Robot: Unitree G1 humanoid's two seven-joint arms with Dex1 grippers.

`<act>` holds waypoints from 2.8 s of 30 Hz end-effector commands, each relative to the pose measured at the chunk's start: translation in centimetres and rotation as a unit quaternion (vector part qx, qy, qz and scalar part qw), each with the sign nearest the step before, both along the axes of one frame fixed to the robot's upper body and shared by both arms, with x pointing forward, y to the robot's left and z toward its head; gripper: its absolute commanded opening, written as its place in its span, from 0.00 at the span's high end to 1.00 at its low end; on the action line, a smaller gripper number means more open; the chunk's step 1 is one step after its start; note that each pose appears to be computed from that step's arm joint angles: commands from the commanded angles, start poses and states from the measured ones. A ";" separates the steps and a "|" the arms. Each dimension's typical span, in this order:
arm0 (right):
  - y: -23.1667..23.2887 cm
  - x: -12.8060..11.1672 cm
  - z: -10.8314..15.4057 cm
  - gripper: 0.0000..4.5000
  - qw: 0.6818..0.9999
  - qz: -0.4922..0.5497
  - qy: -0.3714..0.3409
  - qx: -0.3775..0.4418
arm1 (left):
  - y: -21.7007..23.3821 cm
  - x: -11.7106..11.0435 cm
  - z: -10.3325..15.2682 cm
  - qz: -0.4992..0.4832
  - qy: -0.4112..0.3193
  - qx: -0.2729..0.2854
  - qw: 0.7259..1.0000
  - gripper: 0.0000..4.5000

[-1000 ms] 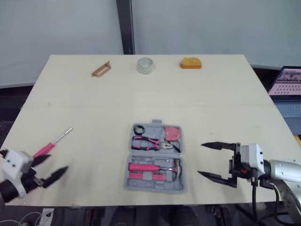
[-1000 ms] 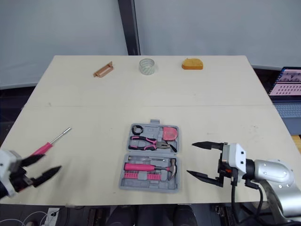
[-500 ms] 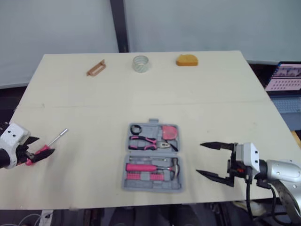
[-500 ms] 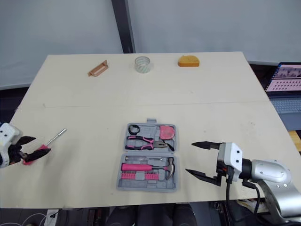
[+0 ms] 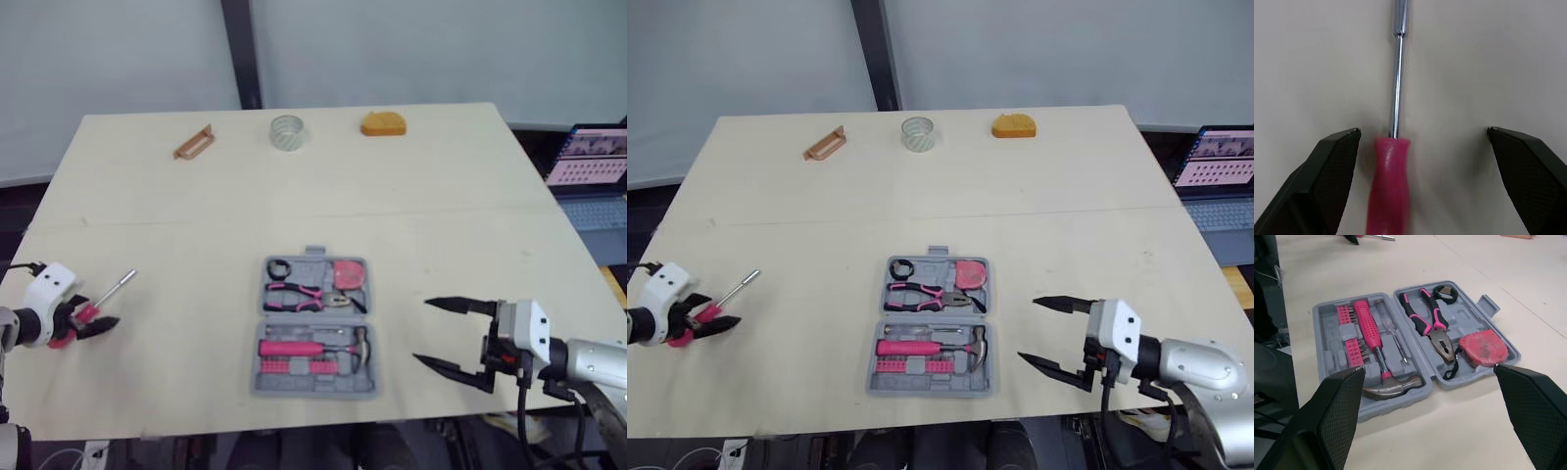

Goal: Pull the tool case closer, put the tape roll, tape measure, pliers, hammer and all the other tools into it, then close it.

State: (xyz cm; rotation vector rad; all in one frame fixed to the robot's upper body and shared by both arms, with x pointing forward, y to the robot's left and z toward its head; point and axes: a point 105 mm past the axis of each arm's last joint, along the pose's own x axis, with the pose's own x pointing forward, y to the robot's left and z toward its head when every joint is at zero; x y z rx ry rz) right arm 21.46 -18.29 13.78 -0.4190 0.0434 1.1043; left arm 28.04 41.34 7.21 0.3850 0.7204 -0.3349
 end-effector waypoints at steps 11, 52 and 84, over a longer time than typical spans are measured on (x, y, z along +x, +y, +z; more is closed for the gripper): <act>-0.2 -0.3 1.2 0.00 1.000 -0.003 -0.020 -0.009 | 0.8 -2.3 -2.1 0.007 0.015 -0.011 1.000 0.01; -0.4 0.3 0.7 0.00 0.999 0.019 -0.015 -0.020 | -7.2 -0.2 1.7 -0.204 -0.058 -0.048 0.976 0.87; 0.6 -1.4 -0.9 0.00 0.995 0.095 0.017 -0.028 | -28.5 -6.7 5.8 -0.503 0.032 -0.054 0.862 0.87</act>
